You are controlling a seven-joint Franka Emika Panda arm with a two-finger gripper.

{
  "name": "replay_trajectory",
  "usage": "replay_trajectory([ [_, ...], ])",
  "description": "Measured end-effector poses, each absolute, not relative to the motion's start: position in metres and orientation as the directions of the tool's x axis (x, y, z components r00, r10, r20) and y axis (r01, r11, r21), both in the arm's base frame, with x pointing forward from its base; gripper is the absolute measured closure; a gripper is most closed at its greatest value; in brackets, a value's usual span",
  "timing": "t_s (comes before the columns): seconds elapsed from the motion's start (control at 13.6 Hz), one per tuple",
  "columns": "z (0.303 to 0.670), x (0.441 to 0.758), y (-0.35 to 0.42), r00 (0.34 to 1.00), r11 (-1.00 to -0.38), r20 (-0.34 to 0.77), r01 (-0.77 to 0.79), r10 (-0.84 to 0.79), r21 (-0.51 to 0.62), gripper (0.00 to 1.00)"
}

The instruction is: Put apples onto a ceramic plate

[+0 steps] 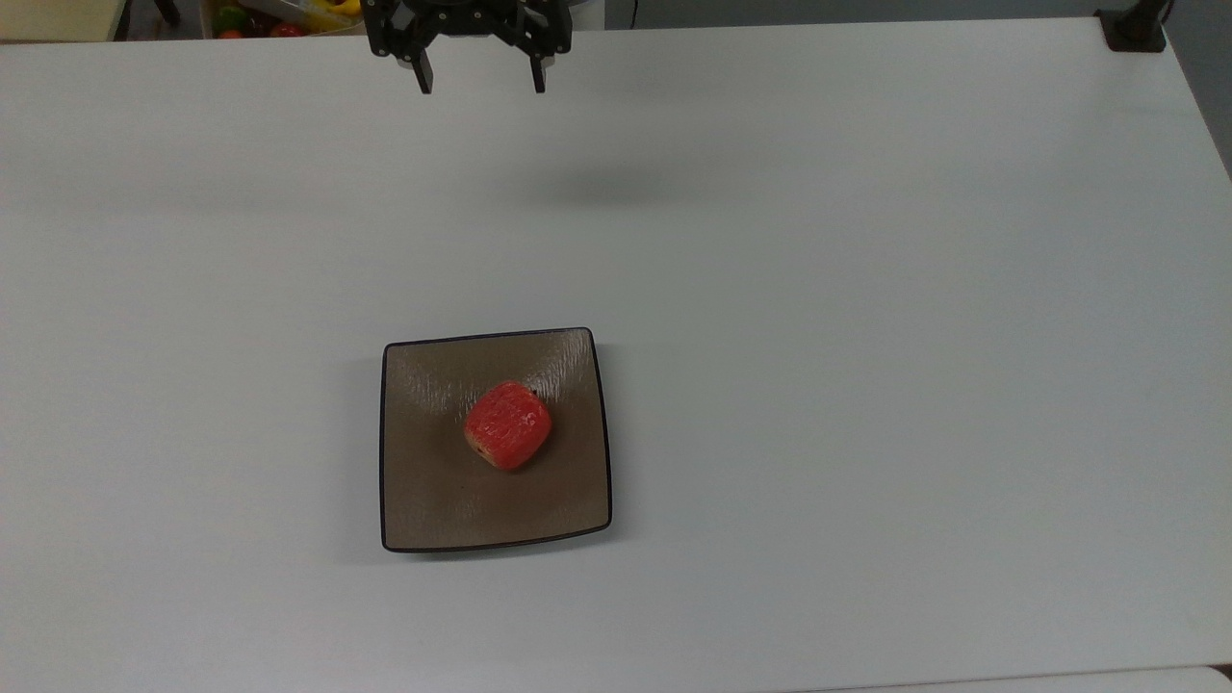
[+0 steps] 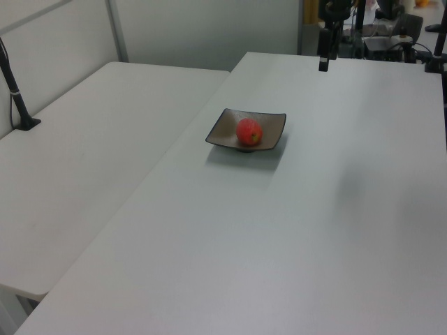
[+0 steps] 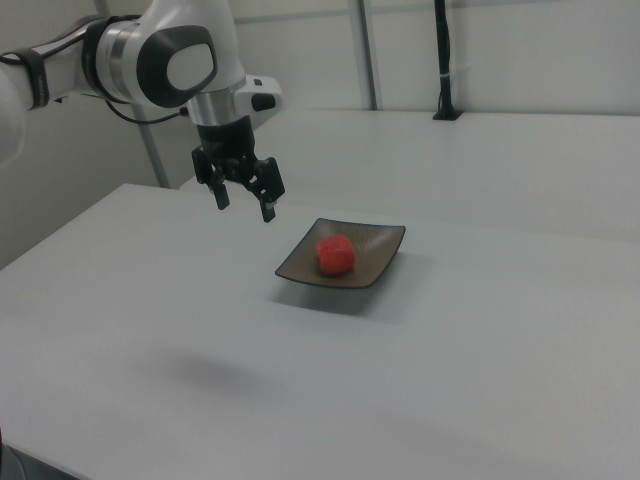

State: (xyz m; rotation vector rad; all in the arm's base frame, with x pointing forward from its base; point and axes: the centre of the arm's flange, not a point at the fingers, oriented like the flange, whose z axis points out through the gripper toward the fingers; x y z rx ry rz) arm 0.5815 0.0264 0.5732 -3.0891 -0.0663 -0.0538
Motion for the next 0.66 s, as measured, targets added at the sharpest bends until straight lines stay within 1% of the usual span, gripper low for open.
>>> replay_trajectory([
  [0.15,0.5687,0.5829,0.0237,0.999,-1.0,0.045,0.023,0.023,-0.004,0.0],
  [0.29,0.5659,0.5824,0.0261,0.999,-0.999,0.039,0.033,0.033,0.017,0.0],
  [0.66,0.5657,0.5824,0.0261,0.998,-0.999,0.039,0.041,0.042,0.024,0.0],
])
